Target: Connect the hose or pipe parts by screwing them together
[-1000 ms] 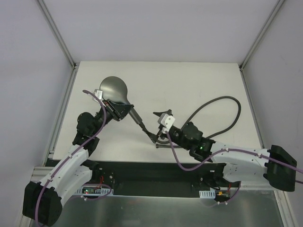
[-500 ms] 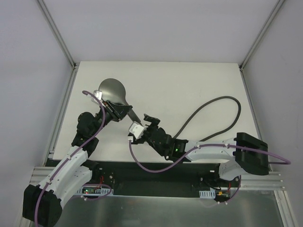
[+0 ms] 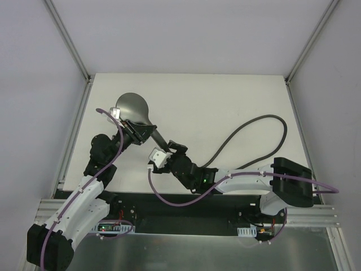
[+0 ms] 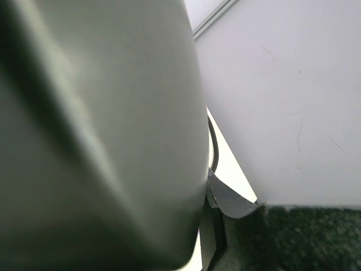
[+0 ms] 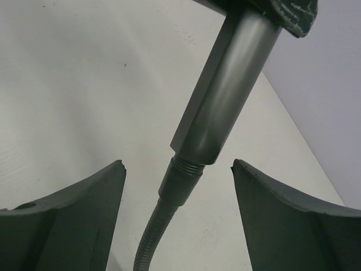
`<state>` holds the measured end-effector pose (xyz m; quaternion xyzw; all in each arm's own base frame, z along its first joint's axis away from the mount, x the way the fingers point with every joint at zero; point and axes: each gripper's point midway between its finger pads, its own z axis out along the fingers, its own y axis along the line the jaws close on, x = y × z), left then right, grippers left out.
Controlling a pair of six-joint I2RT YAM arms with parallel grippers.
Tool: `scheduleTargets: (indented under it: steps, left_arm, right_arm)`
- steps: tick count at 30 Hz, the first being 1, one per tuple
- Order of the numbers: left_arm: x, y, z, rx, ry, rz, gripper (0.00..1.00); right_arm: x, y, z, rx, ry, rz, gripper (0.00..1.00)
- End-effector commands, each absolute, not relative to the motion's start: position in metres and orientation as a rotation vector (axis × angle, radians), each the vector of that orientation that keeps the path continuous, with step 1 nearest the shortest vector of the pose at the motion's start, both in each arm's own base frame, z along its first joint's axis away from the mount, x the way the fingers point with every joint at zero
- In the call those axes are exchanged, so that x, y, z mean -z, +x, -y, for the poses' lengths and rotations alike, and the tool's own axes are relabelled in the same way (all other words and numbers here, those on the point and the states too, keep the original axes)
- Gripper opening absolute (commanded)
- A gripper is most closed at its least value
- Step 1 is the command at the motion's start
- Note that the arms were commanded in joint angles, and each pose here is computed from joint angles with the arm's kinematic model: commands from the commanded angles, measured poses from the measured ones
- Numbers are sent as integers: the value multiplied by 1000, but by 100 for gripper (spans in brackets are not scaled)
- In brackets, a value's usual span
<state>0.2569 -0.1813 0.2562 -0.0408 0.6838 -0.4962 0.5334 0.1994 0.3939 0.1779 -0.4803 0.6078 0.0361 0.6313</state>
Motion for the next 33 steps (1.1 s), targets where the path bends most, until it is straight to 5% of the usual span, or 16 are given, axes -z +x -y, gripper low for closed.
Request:
scheduleTargets:
  steps: [1,6,9,13,17,33]
  left_arm:
    - [-312,254,176,1165,-43,-1453,0]
    - [-319,249,177,1185,-35,-1437,0]
    - [-319,246,177,1202,-38,-1440,0]
    - [-319,239,182,1251,-14,-1422,0]
    - [-315,229,188,1310,40,-1385,0]
    - [-336,192,216,1447,457,-1114,0]
  right_arm:
    - [-198,204,-401,-99,-1002,-1404,75]
    - [-198,203,-405,-114,-993,-1407,62]
    - [-205,203,-404,-143,-962,-1399,47]
    - [-217,199,-404,-226,-933,-1367,14]
    - [-223,196,-396,-407,-934,-1343,1]
    - [-249,175,-364,-978,-1034,-1204,1]
